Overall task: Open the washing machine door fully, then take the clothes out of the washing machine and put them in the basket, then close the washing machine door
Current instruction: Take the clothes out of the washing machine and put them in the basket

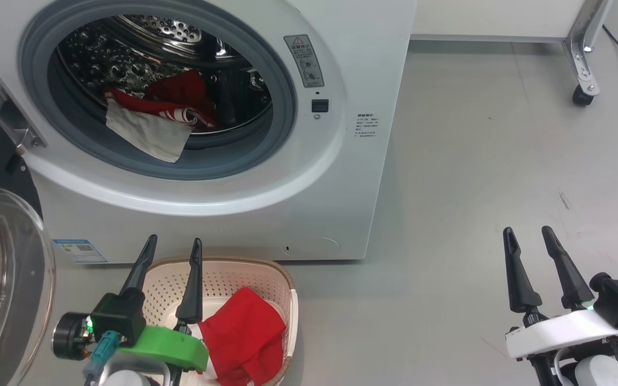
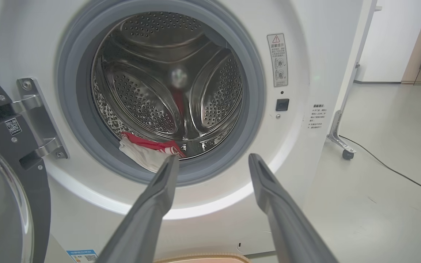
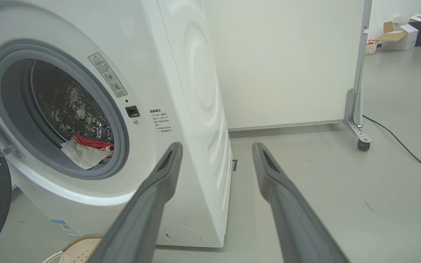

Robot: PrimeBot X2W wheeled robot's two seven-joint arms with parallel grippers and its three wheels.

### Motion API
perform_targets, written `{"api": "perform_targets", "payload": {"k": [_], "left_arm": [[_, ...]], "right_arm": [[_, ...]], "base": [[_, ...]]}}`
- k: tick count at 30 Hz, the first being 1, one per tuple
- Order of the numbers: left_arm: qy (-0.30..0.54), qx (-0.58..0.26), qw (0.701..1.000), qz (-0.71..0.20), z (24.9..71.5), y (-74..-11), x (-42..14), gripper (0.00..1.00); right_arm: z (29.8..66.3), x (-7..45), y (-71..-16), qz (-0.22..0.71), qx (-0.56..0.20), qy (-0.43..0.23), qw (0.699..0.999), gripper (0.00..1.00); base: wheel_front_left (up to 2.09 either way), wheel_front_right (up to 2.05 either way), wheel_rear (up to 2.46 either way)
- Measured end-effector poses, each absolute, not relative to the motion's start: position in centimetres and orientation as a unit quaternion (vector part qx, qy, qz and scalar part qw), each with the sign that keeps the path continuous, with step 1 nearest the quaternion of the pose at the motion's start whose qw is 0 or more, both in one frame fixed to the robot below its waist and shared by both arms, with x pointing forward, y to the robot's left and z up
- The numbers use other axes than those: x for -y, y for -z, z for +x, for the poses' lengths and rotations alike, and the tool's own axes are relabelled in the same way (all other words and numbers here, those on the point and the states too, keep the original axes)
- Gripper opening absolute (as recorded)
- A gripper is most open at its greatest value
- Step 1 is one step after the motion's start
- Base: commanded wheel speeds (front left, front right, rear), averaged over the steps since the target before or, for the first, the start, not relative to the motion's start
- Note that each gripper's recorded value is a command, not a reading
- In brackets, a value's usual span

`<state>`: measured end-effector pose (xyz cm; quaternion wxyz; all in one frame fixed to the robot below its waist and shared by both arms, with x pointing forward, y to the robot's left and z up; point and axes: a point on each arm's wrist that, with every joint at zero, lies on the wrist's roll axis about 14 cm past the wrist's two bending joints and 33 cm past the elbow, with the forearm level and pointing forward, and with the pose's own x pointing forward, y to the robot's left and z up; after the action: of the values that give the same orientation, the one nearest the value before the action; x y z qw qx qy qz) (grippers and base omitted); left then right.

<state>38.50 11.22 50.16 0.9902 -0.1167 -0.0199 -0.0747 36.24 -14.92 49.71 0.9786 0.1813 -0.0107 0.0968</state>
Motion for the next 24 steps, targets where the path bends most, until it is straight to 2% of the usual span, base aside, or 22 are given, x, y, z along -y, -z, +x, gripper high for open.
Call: {"api": "perform_targets", "payload": {"k": [14,24], "left_arm": [[0.088,-0.025,0.993,-0.079,40.3,-46.9,-10.4,1.00],[0.116,-0.068,0.991,-0.017,48.4,-45.7,-9.4,1.00]], "right_arm": [[36.7,15.1,-47.3,0.180,-0.027,-0.095,0.979,1.00],[37.6,15.4,-44.2,0.194,-0.073,-0.083,0.975,1.00]], "base": [[0.00,0.00,0.00],[0.00,0.00,0.00]]}}
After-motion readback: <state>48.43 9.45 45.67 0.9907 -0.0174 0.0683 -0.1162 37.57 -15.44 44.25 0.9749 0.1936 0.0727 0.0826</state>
